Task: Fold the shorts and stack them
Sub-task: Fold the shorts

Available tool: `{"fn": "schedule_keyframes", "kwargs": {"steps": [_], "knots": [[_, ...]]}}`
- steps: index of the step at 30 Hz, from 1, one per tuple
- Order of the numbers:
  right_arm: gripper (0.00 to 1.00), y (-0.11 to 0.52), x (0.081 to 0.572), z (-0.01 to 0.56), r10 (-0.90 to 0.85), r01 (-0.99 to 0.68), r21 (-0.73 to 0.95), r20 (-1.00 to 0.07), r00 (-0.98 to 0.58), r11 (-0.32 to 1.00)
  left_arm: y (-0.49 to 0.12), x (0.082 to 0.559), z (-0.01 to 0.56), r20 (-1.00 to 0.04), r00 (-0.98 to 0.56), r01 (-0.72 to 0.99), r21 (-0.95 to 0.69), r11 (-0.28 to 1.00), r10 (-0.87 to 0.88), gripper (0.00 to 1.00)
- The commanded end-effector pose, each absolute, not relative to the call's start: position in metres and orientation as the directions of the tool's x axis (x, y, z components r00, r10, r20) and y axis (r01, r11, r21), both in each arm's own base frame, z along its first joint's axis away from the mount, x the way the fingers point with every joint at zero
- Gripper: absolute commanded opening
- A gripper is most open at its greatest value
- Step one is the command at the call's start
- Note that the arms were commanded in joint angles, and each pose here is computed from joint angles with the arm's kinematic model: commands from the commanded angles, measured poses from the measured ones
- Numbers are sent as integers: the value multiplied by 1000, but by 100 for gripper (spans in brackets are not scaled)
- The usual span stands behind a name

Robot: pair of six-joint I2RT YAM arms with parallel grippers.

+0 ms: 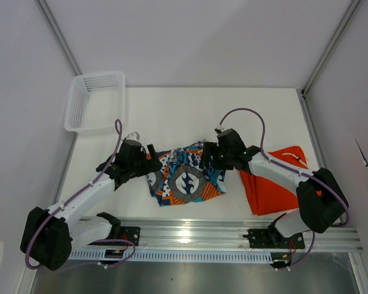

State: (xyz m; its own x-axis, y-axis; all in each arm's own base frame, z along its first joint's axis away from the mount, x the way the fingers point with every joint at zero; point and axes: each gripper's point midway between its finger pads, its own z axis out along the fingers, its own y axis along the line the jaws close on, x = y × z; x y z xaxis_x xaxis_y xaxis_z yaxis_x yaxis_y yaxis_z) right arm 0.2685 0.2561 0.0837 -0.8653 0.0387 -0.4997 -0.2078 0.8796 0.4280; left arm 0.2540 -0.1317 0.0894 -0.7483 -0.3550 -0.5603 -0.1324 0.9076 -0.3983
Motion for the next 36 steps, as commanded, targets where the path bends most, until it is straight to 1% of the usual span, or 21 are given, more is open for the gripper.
{"fn": "schedule_keyframes", "kwargs": {"steps": [1,7,12,18,22,25,26,28,31,33,36], "knots": [[85,244,280,108,35,-244,417,-559,-829,876,-153,258,95,-592,-757,-11,-411,911,-276,97],[85,225,289,110,53,-226,402,-575,-816,887,-180,263,101,-624,-755,121,-433,893,-200,97],[85,215,297,110,92,-215,449,-569,-817,867,-200,275,96,-635,-757,208,-455,866,-152,95],[85,215,297,112,111,-229,496,-565,-817,838,-205,305,87,-651,-753,216,-381,899,-96,94],[85,213,299,114,113,-235,502,-568,-815,832,-217,321,96,-674,-733,249,-392,886,-93,93],[85,215,298,115,110,-243,512,-566,-817,824,-230,326,96,-674,-734,292,-418,860,-78,89],[85,214,298,114,109,-243,512,-564,-819,824,-231,326,93,-664,-744,296,-422,857,-70,84],[85,214,299,112,108,-243,513,-561,-820,824,-236,328,87,-645,-762,297,-423,856,-54,80],[84,212,305,114,124,-232,515,-566,-815,825,-239,327,81,-621,-783,297,-427,854,-38,79],[80,209,313,114,136,-220,517,-564,-814,827,-241,328,80,-614,-789,300,-433,850,-34,78],[75,211,334,119,144,-218,518,-571,-809,827,-245,329,77,-602,-799,309,-437,845,-19,72]]}}
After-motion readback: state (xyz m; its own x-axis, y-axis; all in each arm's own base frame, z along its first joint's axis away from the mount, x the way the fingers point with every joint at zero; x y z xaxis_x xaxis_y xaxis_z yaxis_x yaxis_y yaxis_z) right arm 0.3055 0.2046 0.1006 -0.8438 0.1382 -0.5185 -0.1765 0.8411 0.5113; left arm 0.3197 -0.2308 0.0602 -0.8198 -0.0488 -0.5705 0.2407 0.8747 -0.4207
